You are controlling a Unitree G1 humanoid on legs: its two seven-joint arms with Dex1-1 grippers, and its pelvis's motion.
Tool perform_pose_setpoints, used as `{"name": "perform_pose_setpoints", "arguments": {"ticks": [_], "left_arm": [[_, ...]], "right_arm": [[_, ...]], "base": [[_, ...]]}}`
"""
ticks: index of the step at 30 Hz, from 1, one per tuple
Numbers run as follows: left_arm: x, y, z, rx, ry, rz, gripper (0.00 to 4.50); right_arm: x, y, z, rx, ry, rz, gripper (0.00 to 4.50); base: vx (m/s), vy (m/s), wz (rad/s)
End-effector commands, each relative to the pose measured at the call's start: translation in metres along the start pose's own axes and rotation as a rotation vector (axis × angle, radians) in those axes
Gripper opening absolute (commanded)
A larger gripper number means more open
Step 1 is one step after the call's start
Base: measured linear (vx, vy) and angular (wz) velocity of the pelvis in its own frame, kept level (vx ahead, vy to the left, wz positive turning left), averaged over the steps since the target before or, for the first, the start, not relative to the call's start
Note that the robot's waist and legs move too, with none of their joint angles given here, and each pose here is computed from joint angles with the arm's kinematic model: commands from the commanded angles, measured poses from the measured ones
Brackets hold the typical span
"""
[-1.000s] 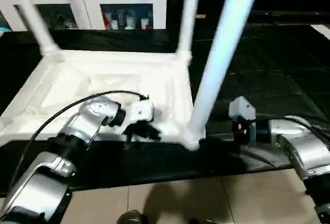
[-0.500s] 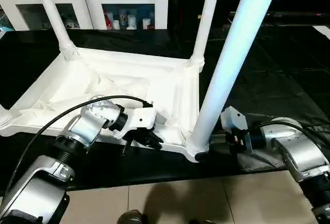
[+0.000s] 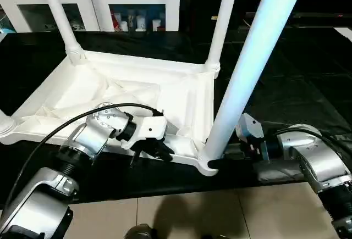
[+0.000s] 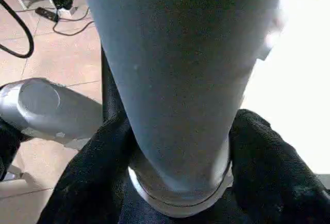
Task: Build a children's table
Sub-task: Rotate leg to tighten
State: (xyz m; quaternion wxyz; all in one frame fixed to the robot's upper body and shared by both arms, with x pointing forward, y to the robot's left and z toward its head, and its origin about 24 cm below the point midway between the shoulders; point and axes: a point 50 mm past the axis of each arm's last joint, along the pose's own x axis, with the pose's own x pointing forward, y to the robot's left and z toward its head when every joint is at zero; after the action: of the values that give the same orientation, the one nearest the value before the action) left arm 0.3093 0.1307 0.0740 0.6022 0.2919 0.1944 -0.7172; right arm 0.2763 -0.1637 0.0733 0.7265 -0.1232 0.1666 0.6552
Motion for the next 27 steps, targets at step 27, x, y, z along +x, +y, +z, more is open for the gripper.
{"name": "perform_pose_setpoints", "arguments": {"ticks": [27], "left_arm": [[0.008, 0.075, 0.044, -0.322, -0.083, 0.669, 0.0]], "right_arm": [[0.069, -0.08, -0.004, 0.44, -0.026, -0.941, 3.04]], "base": [[0.0, 0.0, 0.0]]}}
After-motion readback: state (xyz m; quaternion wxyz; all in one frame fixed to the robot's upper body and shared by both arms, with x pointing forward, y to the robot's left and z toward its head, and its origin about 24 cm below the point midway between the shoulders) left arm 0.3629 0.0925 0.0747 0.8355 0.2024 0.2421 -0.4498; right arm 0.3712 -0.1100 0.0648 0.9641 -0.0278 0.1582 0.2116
